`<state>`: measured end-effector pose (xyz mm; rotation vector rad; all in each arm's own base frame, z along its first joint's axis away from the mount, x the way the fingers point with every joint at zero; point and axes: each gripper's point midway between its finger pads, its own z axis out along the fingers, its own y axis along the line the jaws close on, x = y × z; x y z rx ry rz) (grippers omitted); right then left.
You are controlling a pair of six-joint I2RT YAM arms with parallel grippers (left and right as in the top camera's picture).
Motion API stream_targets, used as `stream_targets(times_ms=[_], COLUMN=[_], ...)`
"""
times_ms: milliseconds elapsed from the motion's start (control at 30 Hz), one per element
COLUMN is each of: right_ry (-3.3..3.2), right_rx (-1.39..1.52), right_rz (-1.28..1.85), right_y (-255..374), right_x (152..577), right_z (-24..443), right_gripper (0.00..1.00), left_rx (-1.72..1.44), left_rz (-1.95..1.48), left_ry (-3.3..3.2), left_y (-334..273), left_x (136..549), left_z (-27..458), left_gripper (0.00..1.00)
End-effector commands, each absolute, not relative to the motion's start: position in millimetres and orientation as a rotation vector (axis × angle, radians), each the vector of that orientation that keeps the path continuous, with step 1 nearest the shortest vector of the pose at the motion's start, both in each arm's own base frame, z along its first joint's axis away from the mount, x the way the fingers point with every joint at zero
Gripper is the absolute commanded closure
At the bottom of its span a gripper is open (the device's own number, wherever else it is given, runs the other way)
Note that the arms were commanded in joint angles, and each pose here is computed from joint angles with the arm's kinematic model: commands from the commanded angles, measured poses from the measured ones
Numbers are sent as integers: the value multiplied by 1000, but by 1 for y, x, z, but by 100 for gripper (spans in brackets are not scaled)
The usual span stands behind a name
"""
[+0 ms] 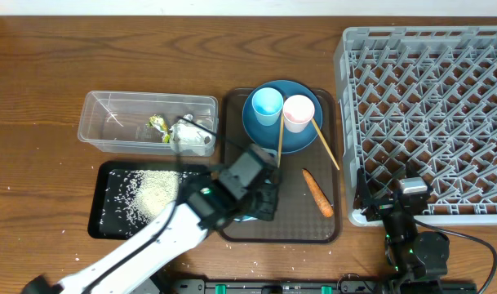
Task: Sort waste into correct bins and load items into the dishwasher rack
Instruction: 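Carry the light-blue bowl right and set it on the brown tray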
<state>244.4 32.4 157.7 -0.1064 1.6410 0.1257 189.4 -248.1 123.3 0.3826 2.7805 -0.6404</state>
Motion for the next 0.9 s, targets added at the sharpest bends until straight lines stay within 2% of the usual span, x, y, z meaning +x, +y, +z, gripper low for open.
stream_targets(times_ms=[0, 400, 500, 533, 600, 667, 867], right_ry=[1641, 1641, 1641, 1641, 1641, 1641, 1641], right_rx=[-107, -107, -107, -107, -107, -107, -107], right_rz=[114, 114, 114, 114, 114, 114, 114], right_y=[31, 31, 31, 31, 31, 31, 31], right_x=[244, 244, 244, 244, 244, 244, 244], right_z=[157, 157, 157, 157, 157, 157, 157], right_gripper=[1, 1, 1, 1, 1, 1, 1], left_rx=[362, 348, 335, 323, 286, 267, 189], left_rz=[-552, -423, -429, -432, -432, -435, -479], left_ry=[2796, 2875, 2873, 2873, 2878, 2881, 2834], left_y=[-253, -250, -251, -252, -251, -251, -252], left_x=[198, 204, 205, 206, 206, 206, 211], left_z=[109, 72, 73, 73, 73, 73, 93], left_gripper=[94, 92, 83, 83, 70, 63, 62])
